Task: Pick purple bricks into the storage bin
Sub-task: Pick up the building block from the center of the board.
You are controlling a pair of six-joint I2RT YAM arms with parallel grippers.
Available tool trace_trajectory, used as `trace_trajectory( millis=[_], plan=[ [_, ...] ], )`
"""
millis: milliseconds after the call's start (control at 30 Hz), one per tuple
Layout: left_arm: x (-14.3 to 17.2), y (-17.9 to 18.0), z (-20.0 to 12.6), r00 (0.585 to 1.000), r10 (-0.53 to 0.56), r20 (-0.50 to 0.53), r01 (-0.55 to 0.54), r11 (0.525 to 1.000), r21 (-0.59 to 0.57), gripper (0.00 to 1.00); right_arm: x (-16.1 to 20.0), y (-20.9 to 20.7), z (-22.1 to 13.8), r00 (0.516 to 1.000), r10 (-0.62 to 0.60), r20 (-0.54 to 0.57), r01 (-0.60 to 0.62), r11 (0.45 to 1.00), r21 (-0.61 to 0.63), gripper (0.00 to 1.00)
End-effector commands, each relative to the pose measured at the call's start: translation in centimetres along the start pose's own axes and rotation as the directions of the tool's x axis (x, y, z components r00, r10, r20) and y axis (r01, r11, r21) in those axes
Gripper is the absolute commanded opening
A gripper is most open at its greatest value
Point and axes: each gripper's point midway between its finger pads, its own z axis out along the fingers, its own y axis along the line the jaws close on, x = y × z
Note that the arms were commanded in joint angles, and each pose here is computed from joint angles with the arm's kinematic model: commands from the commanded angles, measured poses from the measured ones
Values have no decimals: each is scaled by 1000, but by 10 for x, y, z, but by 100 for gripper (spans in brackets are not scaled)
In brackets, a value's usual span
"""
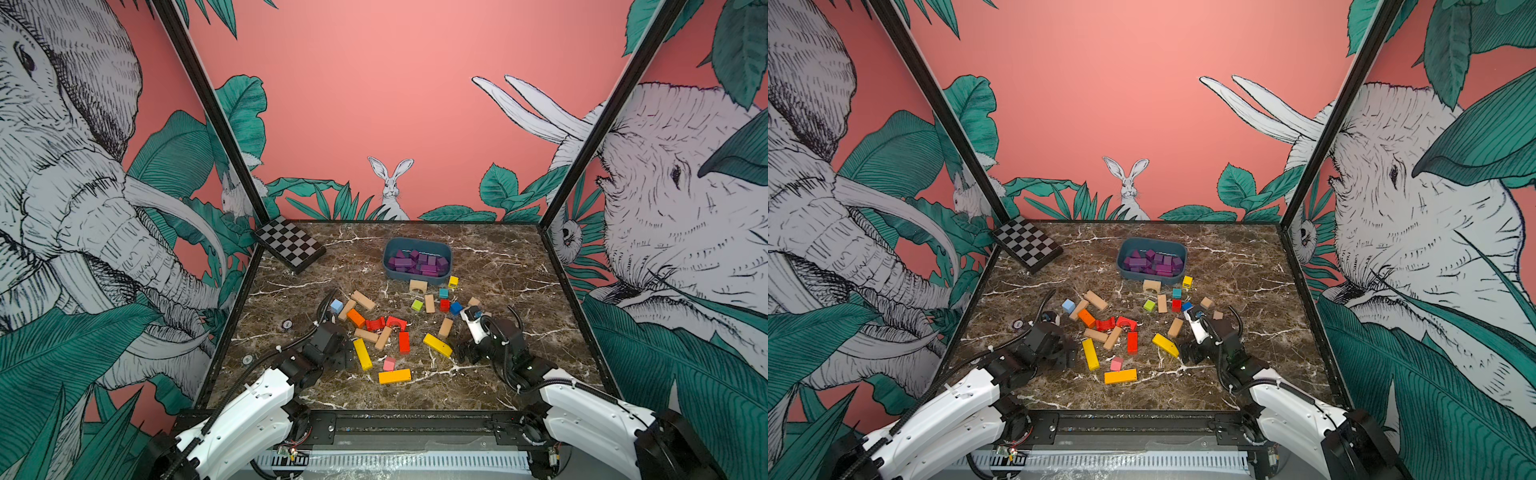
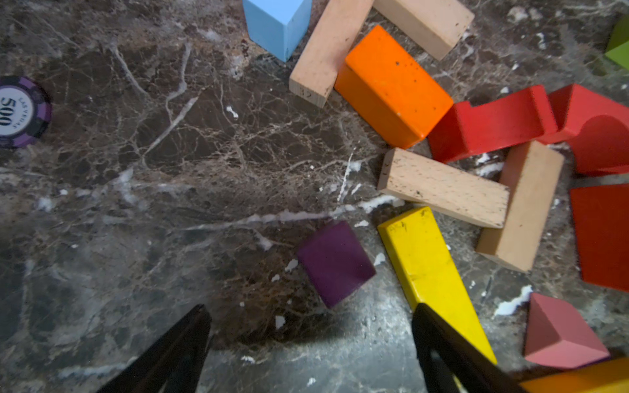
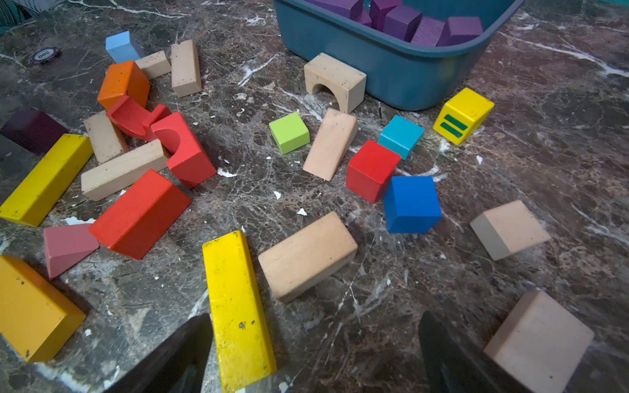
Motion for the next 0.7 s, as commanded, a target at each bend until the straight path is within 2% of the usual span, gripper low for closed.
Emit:
trace_trajectory(
  millis=[0, 133, 367, 567, 667],
  plan=[
    [-1, -2, 11, 999, -46, 23, 46, 999, -2, 87, -12, 0, 0, 999, -7, 42, 7, 1000, -4, 96],
    [-2, -3, 18, 998, -58, 25, 58, 998, -10, 81, -12, 1, -1, 999, -10, 45, 10, 1000, -5, 96],
    [-11, -3, 20, 998, -37, 45, 38, 999, -37, 78, -12, 0, -1, 999, -8, 49, 8, 1000, -2, 96],
    [-9, -4, 24, 998, -49, 36, 50, 998, -32, 64, -13, 0, -1, 999, -8, 49, 8, 1000, -2, 96],
    [-8, -2, 24, 998, -58, 35, 60, 997, -42, 61, -13, 0, -1, 999, -8, 46, 8, 1000, -2, 96]
  ],
)
